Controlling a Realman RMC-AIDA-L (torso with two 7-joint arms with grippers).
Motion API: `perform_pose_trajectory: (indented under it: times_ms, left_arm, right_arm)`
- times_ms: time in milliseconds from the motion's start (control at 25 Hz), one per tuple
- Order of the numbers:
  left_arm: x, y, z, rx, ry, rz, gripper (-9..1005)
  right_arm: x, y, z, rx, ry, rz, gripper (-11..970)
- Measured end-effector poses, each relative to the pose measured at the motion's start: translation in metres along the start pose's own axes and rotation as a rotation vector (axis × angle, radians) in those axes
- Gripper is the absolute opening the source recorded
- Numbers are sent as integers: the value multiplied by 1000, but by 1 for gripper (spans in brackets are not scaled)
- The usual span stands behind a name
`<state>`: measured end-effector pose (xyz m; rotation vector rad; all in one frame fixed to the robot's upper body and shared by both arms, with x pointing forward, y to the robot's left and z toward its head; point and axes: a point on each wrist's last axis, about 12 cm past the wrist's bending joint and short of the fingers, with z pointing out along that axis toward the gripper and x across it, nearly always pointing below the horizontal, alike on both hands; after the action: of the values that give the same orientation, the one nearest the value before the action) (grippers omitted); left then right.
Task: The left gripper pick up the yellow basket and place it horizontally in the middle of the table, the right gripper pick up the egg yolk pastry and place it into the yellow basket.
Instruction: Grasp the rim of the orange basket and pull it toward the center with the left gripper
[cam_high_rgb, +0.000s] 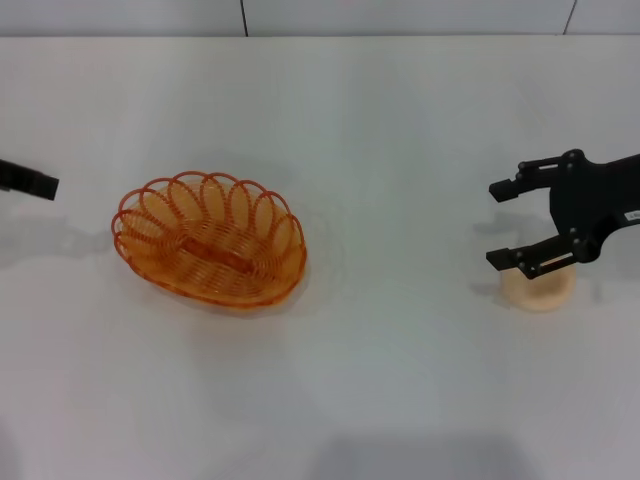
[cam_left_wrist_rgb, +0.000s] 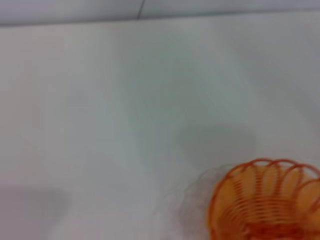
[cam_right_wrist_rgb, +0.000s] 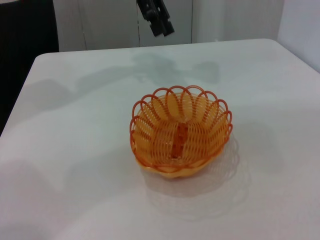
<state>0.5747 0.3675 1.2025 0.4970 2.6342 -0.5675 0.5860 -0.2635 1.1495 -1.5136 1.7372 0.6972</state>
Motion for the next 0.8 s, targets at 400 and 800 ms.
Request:
perform_pose_trajectory:
  times_ms: [400, 800]
  left_arm:
    - [-15, -4, 47, -14, 30, 4, 705]
    - [-18, -16, 85, 4, 50, 10, 686]
  right_arm:
    - [-2, 2, 5, -10, -6, -26, 841]
    - [-2, 4, 9, -15, -9, -37, 841]
